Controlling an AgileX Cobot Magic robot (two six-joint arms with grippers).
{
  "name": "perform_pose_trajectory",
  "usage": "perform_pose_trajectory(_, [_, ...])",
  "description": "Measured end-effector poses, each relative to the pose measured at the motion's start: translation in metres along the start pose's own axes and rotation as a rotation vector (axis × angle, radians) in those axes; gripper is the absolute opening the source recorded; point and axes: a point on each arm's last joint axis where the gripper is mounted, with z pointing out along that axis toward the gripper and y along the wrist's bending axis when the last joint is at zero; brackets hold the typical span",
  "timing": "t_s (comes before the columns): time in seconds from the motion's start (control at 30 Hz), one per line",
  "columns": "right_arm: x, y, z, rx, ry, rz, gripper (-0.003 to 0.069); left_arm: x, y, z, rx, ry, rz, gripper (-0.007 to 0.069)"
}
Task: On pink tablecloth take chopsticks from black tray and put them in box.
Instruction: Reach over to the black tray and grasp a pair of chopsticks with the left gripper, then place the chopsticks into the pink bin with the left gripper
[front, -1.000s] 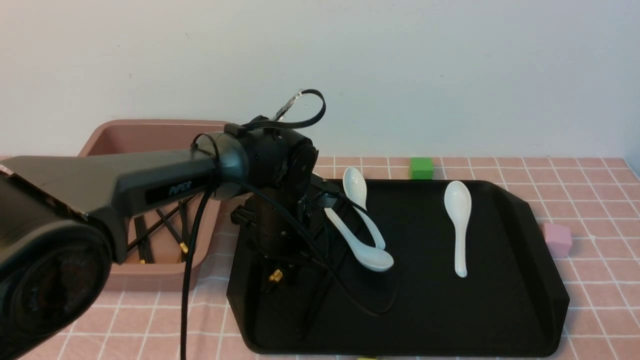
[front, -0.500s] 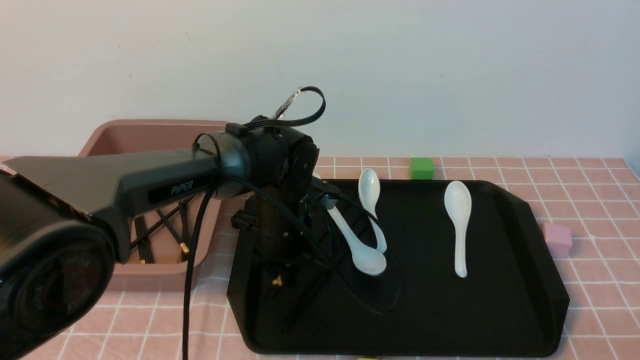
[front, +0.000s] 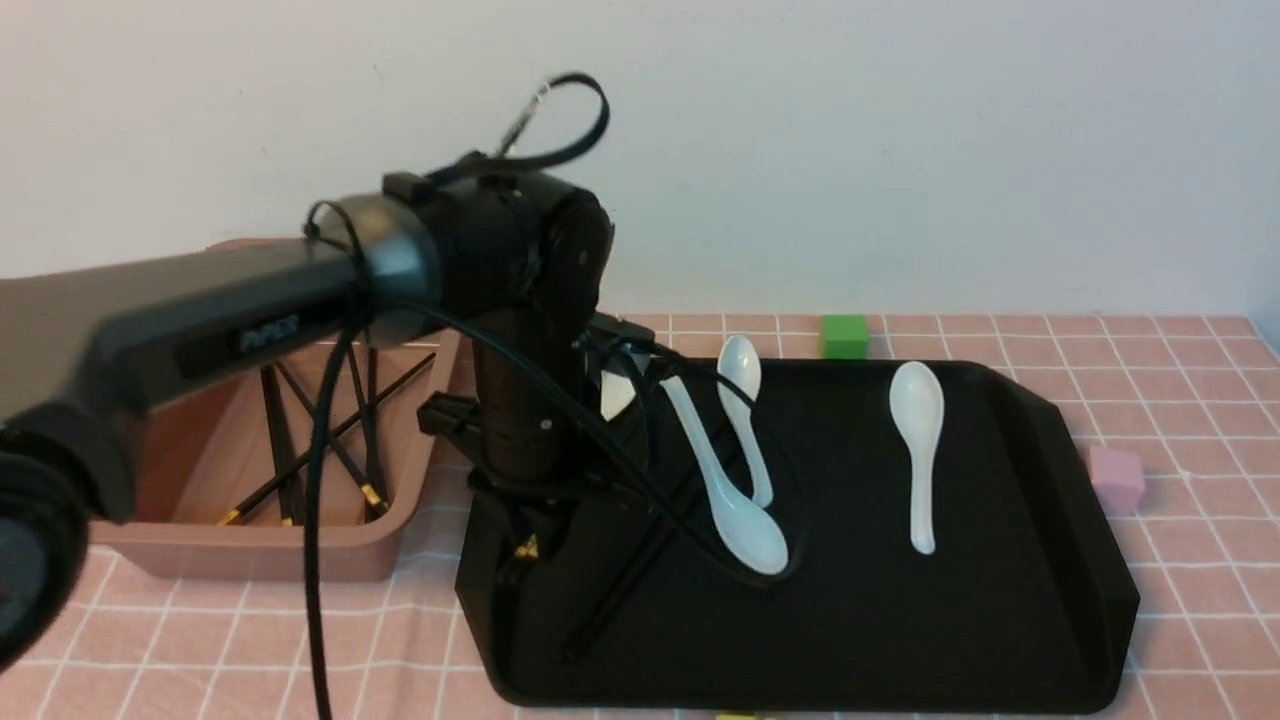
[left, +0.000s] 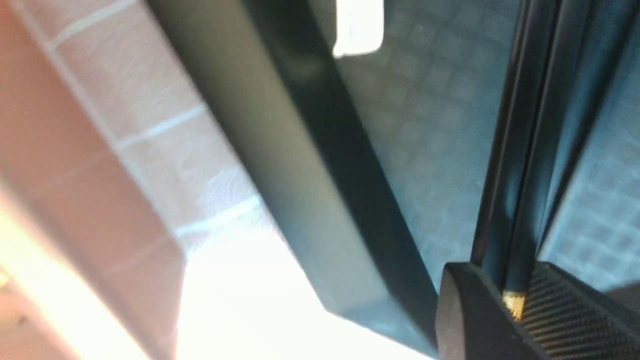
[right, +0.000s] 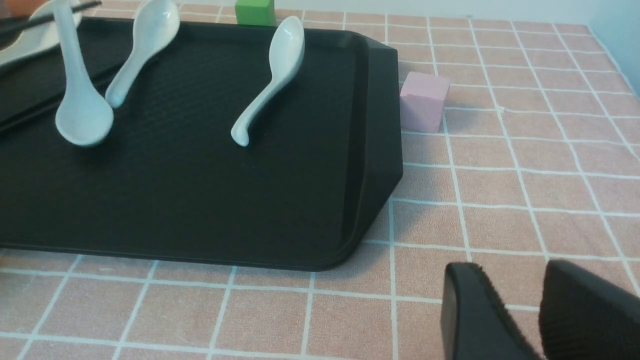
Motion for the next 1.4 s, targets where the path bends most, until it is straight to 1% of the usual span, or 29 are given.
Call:
perform_pose_trajectory(0.1, [0.000,0.000,0.000,0.000,0.000,0.000,0.0232,0.004,0.001,-0.014,0.001,-0.005,-0.014,0.0125])
perform_pose_trajectory(0.33, [0.000,0.000,0.000,0.000,0.000,0.000,0.0238,0.018,0.006,-0.069,0.014,-0.117,-0.024,0.0125])
perform_pose_trajectory(0.4, [0.000,0.000,0.000,0.000,0.000,0.000,0.0238,0.020,0.008,-0.075,0.008,-0.133,-0.022,0.0125])
perform_pose_trajectory(0.47, [0.000,0.000,0.000,0.000,0.000,0.000,0.0239,0.025,0.016,-0.090,-0.044,-0.176,-0.015,0.0125])
perform_pose_trajectory(0.5, [0.000,0.000,0.000,0.000,0.000,0.000,0.0239,0.025,0.017,-0.091,-0.049,-0.178,-0.015,0.0125])
perform_pose_trajectory(0.53, [0.000,0.000,0.000,0.000,0.000,0.000,0.0239,0.026,0.028,-0.098,-0.079,-0.197,-0.040,0.0125])
perform_pose_trajectory(0.6, [0.000,0.000,0.000,0.000,0.000,0.000,0.0239,0.026,0.043,-0.101,-0.097,-0.205,-0.085,0.0125])
perform_pose_trajectory(0.7, [0.000,0.000,0.000,0.000,0.000,0.000,0.0239,0.027,0.071,-0.096,-0.120,-0.188,-0.159,0.0125])
perform_pose_trajectory(0.73, [0.000,0.000,0.000,0.000,0.000,0.000,0.0239,0.030,0.088,-0.090,-0.134,-0.163,-0.204,0.0125])
perform_pose_trajectory(0.87, [0.000,0.000,0.000,0.000,0.000,0.000,0.0239,0.040,0.137,-0.069,-0.154,-0.120,-0.353,0.0125])
perform_pose_trajectory(0.97, [0.000,0.000,0.000,0.000,0.000,0.000,0.0239,0.042,0.161,-0.058,-0.162,-0.130,-0.424,0.0125])
perform_pose_trajectory(1.07, [0.000,0.000,0.000,0.000,0.000,0.000,0.0239,0.038,0.170,-0.048,-0.163,-0.142,-0.462,0.0125])
perform_pose_trajectory(1.2, [0.000,0.000,0.000,0.000,0.000,0.000,0.0239,0.033,0.172,-0.033,-0.159,-0.127,-0.469,0.0125])
perform_pose_trajectory(1.27, [0.000,0.000,0.000,0.000,0.000,0.000,0.0239,0.031,0.172,-0.027,-0.158,-0.115,-0.469,0.0141])
perform_pose_trajectory(1.33, [0.000,0.000,0.000,0.000,0.000,0.000,0.0239,0.030,0.172,-0.021,-0.157,-0.105,-0.469,0.0190])
perform_pose_trajectory(1.4, [0.000,0.000,0.000,0.000,0.000,0.000,0.0239,0.030,0.172,-0.020,-0.157,-0.107,-0.470,0.0269])
